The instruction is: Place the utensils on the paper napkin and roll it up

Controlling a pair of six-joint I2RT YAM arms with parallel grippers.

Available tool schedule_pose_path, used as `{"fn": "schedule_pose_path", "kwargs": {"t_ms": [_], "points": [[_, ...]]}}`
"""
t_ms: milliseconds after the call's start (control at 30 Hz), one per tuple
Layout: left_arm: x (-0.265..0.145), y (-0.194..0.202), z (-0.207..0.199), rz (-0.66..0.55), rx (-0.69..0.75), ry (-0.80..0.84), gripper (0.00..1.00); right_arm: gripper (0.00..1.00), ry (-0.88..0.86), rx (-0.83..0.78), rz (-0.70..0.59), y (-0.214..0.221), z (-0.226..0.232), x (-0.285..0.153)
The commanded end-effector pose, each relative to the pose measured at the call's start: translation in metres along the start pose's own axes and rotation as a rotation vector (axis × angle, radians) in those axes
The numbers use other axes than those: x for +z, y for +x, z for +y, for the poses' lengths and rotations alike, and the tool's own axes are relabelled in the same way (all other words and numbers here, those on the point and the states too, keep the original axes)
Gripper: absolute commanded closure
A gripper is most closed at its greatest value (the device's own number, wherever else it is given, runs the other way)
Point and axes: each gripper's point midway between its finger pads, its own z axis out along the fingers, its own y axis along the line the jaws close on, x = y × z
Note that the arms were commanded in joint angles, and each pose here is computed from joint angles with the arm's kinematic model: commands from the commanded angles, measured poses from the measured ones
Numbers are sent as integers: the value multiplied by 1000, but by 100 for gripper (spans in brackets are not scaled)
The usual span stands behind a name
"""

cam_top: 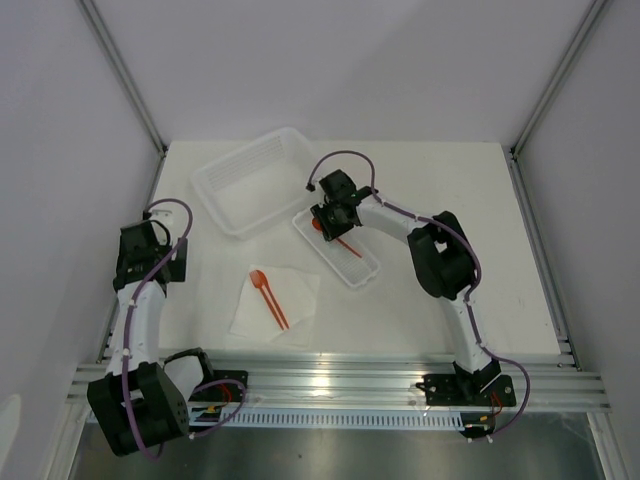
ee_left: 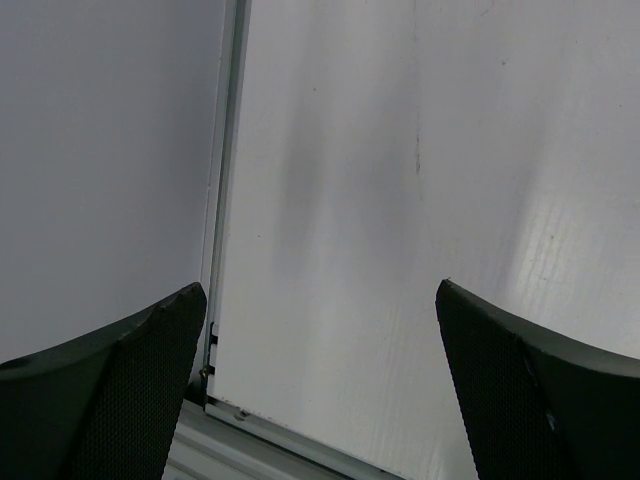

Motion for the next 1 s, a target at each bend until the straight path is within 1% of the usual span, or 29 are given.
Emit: {"fn": "schedule_pose_path", "kwargs": {"t_ms": [0,67,100,233,300,433,500,567,600,633,667,700,733,767,800,867,900,967], "points": [[-2,-9,0,-36,-20,10,0,60,-14,29,15,1,2,5],[-2,-8,0,-37,-18,11,0,67,-18,27,28,6,5,6],[-2,-8,0,-37,-19,12,0,75,-11,27,33,8,5,6],[0,-7,-2,-34,-20,17,0,87,5,26,-25,-6,1,-9],[0,-6,-2,-30,-22,20,0,92,13,17,-68,-21,1,-24],[-4,-7,-4,-39,-23,29,1,96,45,-18,-132,-47,-4,-52],[-8,-9,-4,-49,-22,38,0,99,61,-25,-186,-69,-4,-76],[-11,-10,-5,-52,-25,45,0,100,58,-28,-242,-87,6,-97],[-12,-9,-8,-55,-28,57,0,100,109,-20,-292,-99,4,-116],[-15,-10,-7,-66,-32,58,0,100,120,-21,-317,-104,10,-127],[-17,-9,-10,-67,-32,69,0,100,113,-23,-336,-106,28,-133],[-19,-9,-11,-70,-35,76,0,100,141,9,-372,-109,34,-148],[-22,-10,-13,-86,-38,89,1,100,134,32,-384,-107,47,-152],[-23,-7,-16,-83,-39,99,1,100,75,55,-416,-106,84,-153],[-25,-8,-17,-91,-41,104,1,100,79,64,-384,-85,97,-141],[-29,-5,-21,-104,-45,119,1,100,63,99,-386,-70,127,-132],[-29,-4,-24,-107,-43,133,1,100,51,131,-355,-50,153,-115],[-30,-1,-25,-112,-37,136,0,100,44,160,-340,-40,172,-98]]}}
